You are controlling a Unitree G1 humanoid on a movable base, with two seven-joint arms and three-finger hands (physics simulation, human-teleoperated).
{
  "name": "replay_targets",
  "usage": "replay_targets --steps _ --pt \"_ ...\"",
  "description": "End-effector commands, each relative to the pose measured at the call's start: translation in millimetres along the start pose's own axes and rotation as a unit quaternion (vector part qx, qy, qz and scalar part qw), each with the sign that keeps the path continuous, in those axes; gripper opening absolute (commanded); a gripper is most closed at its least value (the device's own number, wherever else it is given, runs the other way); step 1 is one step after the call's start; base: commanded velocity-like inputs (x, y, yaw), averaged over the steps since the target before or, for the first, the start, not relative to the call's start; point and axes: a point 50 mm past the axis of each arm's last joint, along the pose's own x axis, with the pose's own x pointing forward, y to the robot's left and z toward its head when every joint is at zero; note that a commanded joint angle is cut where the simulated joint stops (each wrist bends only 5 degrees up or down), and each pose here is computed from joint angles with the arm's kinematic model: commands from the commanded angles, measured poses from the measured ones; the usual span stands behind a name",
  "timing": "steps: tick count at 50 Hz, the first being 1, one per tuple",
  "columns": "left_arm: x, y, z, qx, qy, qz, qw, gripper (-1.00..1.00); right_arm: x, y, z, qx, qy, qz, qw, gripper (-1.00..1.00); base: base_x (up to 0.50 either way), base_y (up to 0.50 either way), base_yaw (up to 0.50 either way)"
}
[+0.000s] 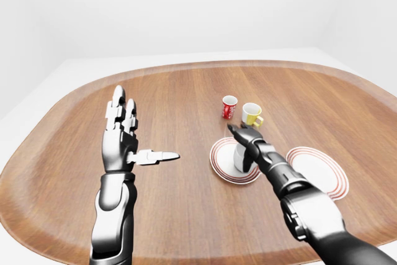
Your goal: Put the white mug on the left plate.
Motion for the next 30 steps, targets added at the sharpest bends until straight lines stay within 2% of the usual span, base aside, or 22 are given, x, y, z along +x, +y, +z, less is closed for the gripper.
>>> replay_targets --steps 1,30 --pt "-0.2 0 -2 0.001 0.005 -0.001 1.0 1.0 -1 7 -5 0.005 0.006 0.012 1.0 1.0 0.0 0.0 0.0" --pt "-0.9 -1 -1 0.0 0.003 -0.003 1.0 1.0 -1 -2 -5 0.002 0.002 0.006 1.0 1.0 0.0 0.0 0.0"
